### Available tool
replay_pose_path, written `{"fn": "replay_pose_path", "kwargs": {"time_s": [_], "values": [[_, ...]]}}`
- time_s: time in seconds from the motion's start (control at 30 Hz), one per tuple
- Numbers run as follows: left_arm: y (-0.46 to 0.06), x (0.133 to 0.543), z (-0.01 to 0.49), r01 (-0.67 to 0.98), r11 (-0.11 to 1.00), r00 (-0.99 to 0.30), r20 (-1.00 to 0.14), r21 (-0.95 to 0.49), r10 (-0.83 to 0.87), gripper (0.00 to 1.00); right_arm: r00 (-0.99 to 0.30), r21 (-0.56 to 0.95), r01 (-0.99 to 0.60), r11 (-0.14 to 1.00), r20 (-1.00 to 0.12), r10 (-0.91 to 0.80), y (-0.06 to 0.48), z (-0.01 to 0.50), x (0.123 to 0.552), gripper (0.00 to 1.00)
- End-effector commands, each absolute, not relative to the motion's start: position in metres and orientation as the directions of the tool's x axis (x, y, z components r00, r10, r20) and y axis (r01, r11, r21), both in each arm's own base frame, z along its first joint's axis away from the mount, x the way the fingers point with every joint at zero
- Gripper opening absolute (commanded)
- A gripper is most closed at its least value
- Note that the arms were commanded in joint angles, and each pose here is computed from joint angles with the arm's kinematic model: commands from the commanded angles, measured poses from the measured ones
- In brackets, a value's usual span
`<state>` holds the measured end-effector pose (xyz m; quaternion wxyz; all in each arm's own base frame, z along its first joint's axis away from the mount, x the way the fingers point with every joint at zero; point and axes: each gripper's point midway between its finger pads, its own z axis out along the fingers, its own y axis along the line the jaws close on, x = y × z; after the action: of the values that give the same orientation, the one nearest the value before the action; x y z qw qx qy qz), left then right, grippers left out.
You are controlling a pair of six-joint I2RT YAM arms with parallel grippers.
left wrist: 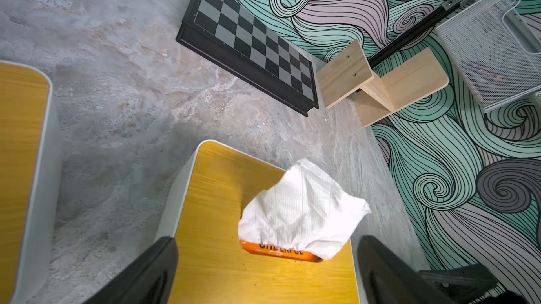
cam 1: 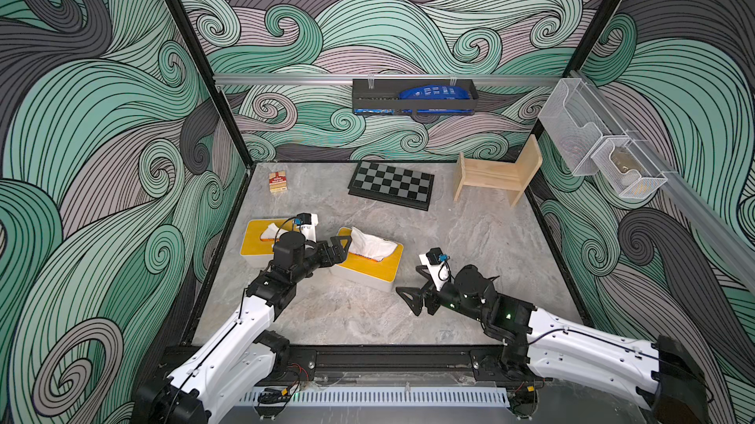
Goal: Put the tissue paper into the tissue box
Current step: Adjust the tissue box at the center of the board.
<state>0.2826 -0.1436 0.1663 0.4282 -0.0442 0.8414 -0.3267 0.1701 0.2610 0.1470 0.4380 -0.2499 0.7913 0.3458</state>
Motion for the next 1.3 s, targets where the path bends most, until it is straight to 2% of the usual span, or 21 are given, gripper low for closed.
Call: {"fn": "replay_pose_path", "kwargs": {"time_s": [0.0,0.27,0.47,0.67,0.97,1.27], "values": [[-0.14,0.293,0.17,0.198,0.787,-0.6,-0.707,-0.584,-0.374,0.99,-0.366,0.329,-0.763,0.556,-0.929,0.048,0.271,0.18,0.172,1.0],[-0.135,0.297,0.156,0.169,0.783,-0.571,-0.707,-0.598,-0.417,0.99,-0.287,0.238,-0.816,0.527,-0.958,-0.011,0.277,0.151,0.165,1.0],[-0.14,0.296,0.137,0.151,0.774,-0.618,-0.67,-0.615,-0.412,0.99,-0.287,0.212,-0.839,0.501,-0.955,-0.077,0.292,0.134,0.164,1.0],[-0.151,0.294,0.128,0.172,0.758,-0.668,-0.64,-0.63,-0.38,0.99,-0.306,0.187,-0.832,0.523,-0.94,-0.151,0.301,0.114,0.171,1.0],[-0.168,0.287,0.124,0.201,0.704,-0.707,-0.598,-0.681,-0.377,0.99,-0.369,0.14,-0.736,0.663,-0.903,-0.219,0.304,0.083,0.209,1.0],[-0.192,0.277,0.126,0.244,0.666,-0.711,-0.597,-0.705,-0.372,0.99,-0.45,0.142,-0.628,0.766,-0.868,-0.209,0.277,0.068,0.251,1.0]]}}
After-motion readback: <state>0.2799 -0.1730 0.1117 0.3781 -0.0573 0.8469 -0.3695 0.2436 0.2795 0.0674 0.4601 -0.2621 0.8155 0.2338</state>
